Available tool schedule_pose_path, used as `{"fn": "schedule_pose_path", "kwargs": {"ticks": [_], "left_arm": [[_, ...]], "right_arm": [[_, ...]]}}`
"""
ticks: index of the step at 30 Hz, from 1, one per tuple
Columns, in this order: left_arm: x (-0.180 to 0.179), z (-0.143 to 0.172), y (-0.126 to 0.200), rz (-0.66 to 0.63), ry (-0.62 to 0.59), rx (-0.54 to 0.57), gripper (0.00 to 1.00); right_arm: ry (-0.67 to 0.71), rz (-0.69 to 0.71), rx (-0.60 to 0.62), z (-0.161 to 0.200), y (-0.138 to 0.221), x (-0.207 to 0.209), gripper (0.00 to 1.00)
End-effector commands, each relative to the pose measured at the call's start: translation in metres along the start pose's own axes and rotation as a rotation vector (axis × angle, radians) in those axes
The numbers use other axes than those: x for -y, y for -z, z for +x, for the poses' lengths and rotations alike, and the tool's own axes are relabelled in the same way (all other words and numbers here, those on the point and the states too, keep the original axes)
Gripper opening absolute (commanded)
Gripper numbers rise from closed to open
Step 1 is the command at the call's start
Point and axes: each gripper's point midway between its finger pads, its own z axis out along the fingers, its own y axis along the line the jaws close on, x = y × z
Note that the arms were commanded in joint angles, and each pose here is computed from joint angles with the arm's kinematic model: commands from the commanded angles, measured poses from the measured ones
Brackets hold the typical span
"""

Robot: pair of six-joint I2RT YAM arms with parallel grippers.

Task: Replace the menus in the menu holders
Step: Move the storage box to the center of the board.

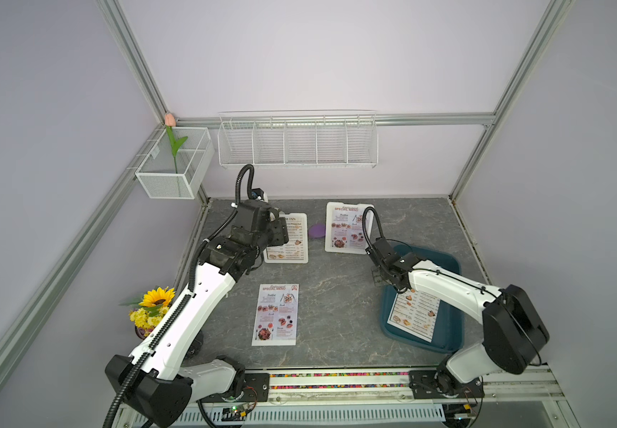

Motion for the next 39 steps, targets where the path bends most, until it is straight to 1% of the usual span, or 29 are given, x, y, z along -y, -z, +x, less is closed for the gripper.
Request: {"fn": "schedule_pose_path", "kwargs": {"ticks": [1, 4, 8, 13, 17, 23, 27, 30, 33, 36, 39], "left_arm": [[0.008, -0.010, 0.000, 0.015, 0.007, 0.014, 0.73], [0.011, -0.011, -0.002, 0.021, 0.006, 0.013, 0.73], [0.013, -0.010, -0.005, 0.022, 0.006, 0.012, 0.73], [0.015, -0.009, -0.010, 0.024, 0.001, 0.001, 0.73], [0.013, -0.010, -0.008, 0.010, -0.013, -0.001, 0.73], [0.013, -0.015, -0.006, 0.004, -0.026, 0.004, 0.73], [0.014, -0.016, -0.007, 0.006, -0.023, 0.002, 0.73], [0.014, -0.016, -0.007, 0.005, -0.025, 0.000, 0.73], [0.013, -0.017, -0.007, -0.002, -0.031, -0.001, 0.73], [0.014, -0.017, -0.008, -0.001, -0.037, -0.007, 0.74], [0.015, -0.014, -0.011, 0.002, -0.039, -0.021, 0.74]], "right_arm": [[0.014, -0.072, 0.002, -0.003, -0.007, 0.003, 0.15], [0.025, -0.102, 0.015, -0.013, -0.008, 0.006, 0.15], [0.143, -0.186, 0.022, -0.019, -0.010, -0.005, 0.16], [0.270, -0.227, -0.021, -0.016, -0.023, -0.016, 0.16], [0.296, -0.225, -0.043, -0.014, -0.027, -0.012, 0.16], [0.287, -0.212, -0.043, -0.017, -0.017, -0.004, 0.21], [0.279, -0.217, -0.015, -0.025, -0.003, -0.001, 0.29], [0.274, -0.260, 0.019, -0.034, 0.013, -0.005, 0.36], [0.275, -0.303, 0.057, -0.046, 0.030, -0.010, 0.48], [0.281, -0.363, 0.137, -0.065, 0.039, -0.018, 0.63], [0.264, -0.409, 0.213, -0.090, 0.034, -0.021, 0.71]]}}
